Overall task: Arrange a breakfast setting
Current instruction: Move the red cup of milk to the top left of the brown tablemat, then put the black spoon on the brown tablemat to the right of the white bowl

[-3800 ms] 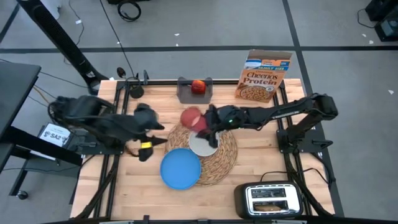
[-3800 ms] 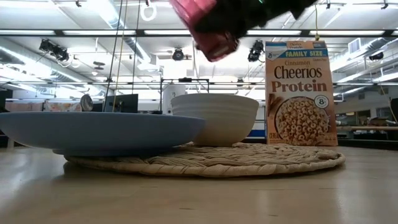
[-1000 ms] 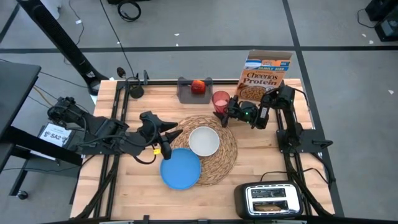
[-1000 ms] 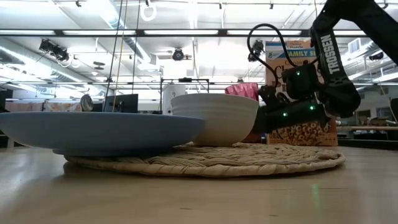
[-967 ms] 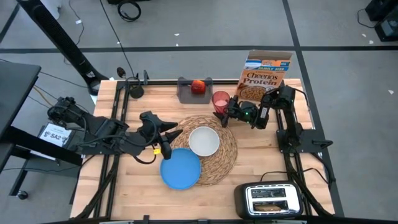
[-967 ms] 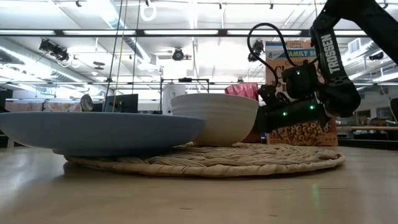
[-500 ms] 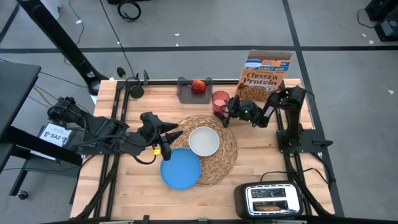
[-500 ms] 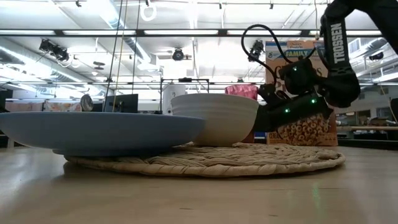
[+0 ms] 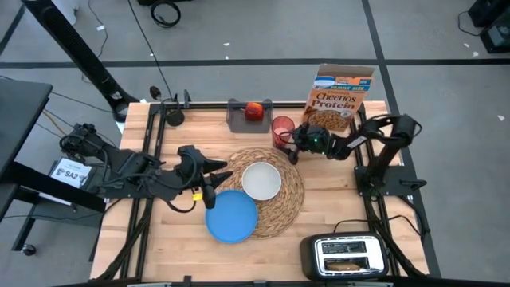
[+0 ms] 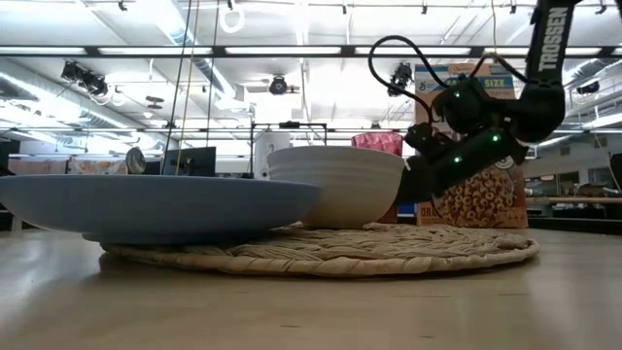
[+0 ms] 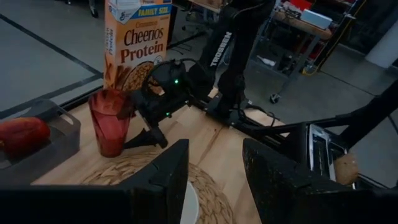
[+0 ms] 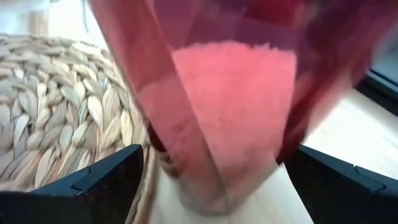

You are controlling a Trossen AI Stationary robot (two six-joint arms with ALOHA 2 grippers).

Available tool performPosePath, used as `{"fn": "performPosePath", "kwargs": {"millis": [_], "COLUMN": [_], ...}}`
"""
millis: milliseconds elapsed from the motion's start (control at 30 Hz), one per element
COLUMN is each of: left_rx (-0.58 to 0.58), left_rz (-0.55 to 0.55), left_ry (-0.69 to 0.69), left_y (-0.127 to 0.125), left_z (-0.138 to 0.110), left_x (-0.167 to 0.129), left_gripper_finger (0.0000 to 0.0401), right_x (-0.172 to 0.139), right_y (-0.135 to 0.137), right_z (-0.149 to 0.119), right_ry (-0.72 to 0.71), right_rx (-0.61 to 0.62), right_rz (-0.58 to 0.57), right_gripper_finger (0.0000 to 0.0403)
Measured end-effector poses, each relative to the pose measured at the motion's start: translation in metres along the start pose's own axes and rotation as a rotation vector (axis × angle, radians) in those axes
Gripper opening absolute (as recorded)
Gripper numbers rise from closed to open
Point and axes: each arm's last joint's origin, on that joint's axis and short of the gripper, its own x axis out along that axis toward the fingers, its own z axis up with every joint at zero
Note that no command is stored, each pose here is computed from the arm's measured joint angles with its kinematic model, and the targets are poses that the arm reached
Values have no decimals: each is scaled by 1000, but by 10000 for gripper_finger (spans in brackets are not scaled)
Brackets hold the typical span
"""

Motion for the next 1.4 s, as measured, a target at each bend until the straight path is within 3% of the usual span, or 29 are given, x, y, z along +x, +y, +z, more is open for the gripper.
{"fn": "performPosePath", "kwargs": {"millis": [200,533,700,900,1133,1400], "left_rx": [-99,-106,-82,-51,45,-41], "left_rz": [-10,25,46,39,50,291], "left_ry": [-17,106,141,134,111,-62], "left_y": [8,39,44,52,65,101], "left_z": [11,18,16,22,29,41], "left_x": [-7,-6,-8,-24,-39,-68], "left_gripper_finger": [154,125,116,103,90,91], "right_x": [-13,-57,-90,-132,-161,-167], "right_y": [1,18,41,75,114,155], "right_z": [3,25,38,82,150,214], "right_ry": [99,163,199,279,204,53], "right_rx": [24,92,166,120,135,204], "right_rz": [3,44,141,219,291,261], "right_gripper_finger": [390,381,376,375,375,375]}}
